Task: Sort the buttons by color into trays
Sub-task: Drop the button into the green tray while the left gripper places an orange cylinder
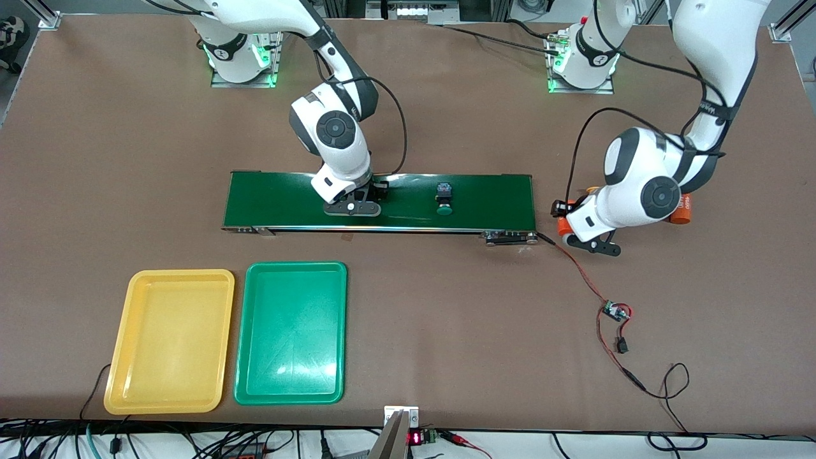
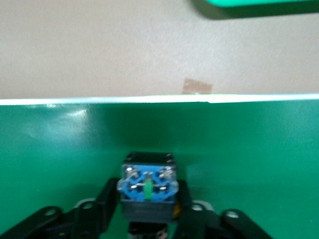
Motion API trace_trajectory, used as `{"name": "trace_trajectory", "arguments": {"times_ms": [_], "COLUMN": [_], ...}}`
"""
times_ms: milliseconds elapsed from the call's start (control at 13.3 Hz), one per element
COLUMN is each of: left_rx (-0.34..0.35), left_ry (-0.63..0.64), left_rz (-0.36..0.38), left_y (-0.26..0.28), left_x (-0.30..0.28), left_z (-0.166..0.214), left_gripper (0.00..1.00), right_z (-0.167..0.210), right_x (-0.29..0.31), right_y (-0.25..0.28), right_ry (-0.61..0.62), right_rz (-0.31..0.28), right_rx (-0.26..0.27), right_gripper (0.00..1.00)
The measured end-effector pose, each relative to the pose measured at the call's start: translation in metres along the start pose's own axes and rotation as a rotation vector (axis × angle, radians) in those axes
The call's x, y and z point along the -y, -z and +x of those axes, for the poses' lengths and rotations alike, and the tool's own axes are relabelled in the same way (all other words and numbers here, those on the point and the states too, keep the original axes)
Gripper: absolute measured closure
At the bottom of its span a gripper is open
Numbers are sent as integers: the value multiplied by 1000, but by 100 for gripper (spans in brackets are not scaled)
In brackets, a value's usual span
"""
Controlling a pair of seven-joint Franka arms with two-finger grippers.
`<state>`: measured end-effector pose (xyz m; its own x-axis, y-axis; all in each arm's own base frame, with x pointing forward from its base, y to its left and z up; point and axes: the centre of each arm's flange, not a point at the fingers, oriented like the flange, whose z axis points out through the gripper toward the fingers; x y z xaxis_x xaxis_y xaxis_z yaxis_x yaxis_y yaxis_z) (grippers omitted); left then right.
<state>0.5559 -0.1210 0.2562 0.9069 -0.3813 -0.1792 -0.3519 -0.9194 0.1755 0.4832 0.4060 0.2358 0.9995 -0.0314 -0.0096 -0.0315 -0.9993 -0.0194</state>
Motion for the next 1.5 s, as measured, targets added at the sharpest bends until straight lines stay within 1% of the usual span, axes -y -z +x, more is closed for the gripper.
{"name": "trace_trajectory", "arguments": {"times_ms": [75, 150, 376, 527, 677, 828, 978, 1053, 1129, 1279, 1429, 1505], "left_rx": [-4, -2, 8, -1, 2, 28, 67, 90, 102, 118, 128, 129], "left_ry": [-103, -179, -387, -577, -779, -965, -1092, -1143, -1167, -1190, -1189, -1183], "left_rz": [8, 12, 26, 61, 105, 185, 266, 313, 331, 338, 332, 329], "left_y": [3, 2, -4, -7, -8, -7, -10, -13, -16, -24, -31, -34], "left_x": [-16, -38, -117, -162, -179, -178, -179, -185, -190, -196, -197, -198], "left_z": [3, 6, 11, 12, 12, 13, 13, 13, 12, 11, 9, 8], "left_gripper": [49, 49, 49, 49, 49, 49, 49, 49, 49, 49, 49, 48], "right_z": [4, 9, 27, 48, 77, 111, 145, 165, 180, 213, 244, 256], "right_x": [-1, -1, 0, -5, -23, -55, -89, -108, -123, -158, -200, -218], "right_y": [5, 10, 39, 64, 85, 94, 92, 91, 89, 88, 82, 75], "right_ry": [-3, -7, -24, -32, -5, 19, 29, 36, 45, 76, 108, 116], "right_rz": [5, 7, -6, 5, 28, 36, 36, 36, 37, 35, 29, 28], "right_rx": [-6, -9, 11, -4, -39, -62, -78, -91, -102, -131, -161, -185], "right_gripper": [58, 58, 58, 58, 58, 58, 58, 58, 58, 58, 58, 58]}}
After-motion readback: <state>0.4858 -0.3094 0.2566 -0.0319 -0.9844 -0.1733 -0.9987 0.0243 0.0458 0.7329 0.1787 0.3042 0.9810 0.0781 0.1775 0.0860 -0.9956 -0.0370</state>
